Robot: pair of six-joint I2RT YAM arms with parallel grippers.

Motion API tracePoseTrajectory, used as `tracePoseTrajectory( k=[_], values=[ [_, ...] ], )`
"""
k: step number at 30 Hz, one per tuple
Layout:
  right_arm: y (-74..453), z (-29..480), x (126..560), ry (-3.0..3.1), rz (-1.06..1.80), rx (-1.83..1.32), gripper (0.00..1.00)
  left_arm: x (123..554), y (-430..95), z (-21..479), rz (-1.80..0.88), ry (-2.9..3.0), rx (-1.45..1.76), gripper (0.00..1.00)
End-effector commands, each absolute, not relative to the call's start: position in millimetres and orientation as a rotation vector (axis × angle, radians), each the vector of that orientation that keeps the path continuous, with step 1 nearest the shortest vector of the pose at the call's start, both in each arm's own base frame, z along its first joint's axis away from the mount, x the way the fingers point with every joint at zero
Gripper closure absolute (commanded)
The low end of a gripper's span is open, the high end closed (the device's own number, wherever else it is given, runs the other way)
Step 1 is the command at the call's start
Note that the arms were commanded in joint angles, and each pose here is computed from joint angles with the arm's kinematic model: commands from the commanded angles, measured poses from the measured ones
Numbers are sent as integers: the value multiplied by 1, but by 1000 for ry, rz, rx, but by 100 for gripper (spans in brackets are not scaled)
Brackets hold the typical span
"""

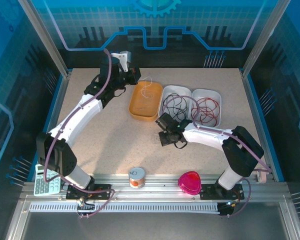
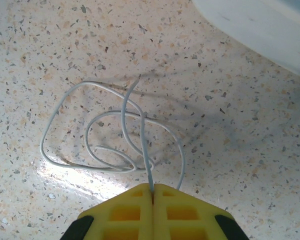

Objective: Untangle the cables

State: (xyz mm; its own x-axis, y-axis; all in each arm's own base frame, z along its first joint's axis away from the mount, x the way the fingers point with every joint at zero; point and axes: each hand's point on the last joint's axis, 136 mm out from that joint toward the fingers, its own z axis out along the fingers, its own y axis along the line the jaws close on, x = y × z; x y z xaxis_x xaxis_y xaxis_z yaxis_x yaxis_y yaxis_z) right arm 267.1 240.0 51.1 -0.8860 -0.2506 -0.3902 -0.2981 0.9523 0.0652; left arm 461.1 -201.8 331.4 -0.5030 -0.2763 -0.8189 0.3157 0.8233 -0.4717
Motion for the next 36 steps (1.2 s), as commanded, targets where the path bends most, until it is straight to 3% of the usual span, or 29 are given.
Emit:
tracePoseTrajectory(
  k=[1, 22, 32, 36],
  values=[
    [236, 59, 268, 2713, 198, -354, 100, 461, -209, 336, -738, 1964, 67, 100],
    [233, 69, 267, 2681, 218, -331, 100, 490, -217, 245, -613, 2171, 83, 98],
    [230, 78, 268, 2657, 216, -322, 100, 491, -220, 192, -556, 2295, 91, 79],
    [229, 80, 268, 2655, 211, -325, 100, 489, -215, 187, -519, 2311, 79, 60]
  ],
)
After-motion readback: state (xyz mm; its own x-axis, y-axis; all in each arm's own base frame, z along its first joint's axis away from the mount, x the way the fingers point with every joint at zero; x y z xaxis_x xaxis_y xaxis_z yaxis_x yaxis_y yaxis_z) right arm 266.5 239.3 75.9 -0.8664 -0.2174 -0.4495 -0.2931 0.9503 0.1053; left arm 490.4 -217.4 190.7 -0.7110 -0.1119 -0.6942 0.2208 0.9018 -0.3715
